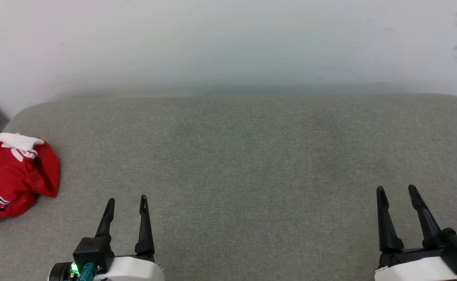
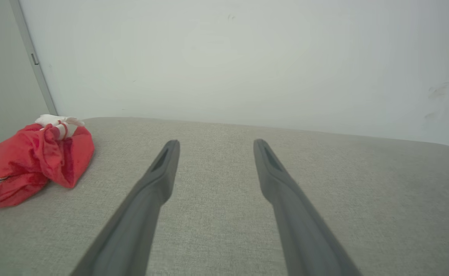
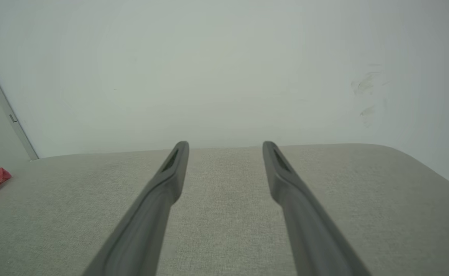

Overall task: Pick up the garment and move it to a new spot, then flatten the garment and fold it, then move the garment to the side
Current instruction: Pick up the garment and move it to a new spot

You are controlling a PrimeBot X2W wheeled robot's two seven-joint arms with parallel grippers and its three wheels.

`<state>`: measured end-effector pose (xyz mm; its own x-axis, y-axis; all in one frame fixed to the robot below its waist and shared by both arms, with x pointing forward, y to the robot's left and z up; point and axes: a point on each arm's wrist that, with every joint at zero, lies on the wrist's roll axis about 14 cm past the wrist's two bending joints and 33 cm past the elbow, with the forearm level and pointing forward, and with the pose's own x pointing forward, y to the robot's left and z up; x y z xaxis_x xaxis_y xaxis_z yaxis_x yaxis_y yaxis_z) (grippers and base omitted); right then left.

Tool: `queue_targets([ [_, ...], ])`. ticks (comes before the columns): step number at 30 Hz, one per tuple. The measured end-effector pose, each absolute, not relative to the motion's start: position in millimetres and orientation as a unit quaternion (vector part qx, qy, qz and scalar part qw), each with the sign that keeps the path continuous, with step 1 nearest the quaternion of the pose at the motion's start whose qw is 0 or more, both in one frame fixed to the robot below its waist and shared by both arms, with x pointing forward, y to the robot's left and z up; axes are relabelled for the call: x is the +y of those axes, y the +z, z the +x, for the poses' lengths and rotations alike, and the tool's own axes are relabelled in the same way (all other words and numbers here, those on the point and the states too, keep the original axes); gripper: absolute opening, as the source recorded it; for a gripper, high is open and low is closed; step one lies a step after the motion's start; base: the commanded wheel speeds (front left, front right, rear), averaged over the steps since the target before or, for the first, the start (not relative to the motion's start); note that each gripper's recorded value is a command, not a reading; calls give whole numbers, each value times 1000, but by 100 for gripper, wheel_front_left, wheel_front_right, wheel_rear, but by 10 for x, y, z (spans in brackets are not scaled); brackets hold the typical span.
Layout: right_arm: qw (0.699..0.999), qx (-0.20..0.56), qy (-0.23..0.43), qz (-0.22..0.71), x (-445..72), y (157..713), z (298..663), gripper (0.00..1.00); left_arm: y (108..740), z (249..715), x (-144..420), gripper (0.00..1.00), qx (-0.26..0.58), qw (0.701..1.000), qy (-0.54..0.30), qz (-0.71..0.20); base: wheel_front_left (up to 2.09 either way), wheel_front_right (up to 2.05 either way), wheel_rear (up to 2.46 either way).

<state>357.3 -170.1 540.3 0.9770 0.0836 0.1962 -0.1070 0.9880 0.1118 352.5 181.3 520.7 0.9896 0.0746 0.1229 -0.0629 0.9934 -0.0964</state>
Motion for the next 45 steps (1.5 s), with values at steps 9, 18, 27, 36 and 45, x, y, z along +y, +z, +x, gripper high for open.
queue_targets([
  [9, 990, -92, 84, 62, -1463, 5387, 3679, 100, 5197, 3392, 2060, 100, -63, 994, 76, -44, 0, 0, 0],
  [18, 985, -82, 136, 63, -1115, 5340, 3789, 100, 5188, 3166, 2407, 100, -64, 988, 135, -40, 0, 0, 0],
  [27, 976, -78, 192, 66, -720, 5332, 3890, 100, 5197, 2871, 2775, 100, -67, 976, 204, -40, 0, 0, 0],
  [36, 964, -74, 245, 66, -342, 5321, 3940, 100, 5204, 2525, 3118, 100, -69, 960, 270, -35, 0, 0, 0],
  [45, 956, -70, 275, 69, -123, 5303, 3957, 100, 5193, 2317, 3275, 100, -68, 949, 304, -34, 0, 0, 0],
])
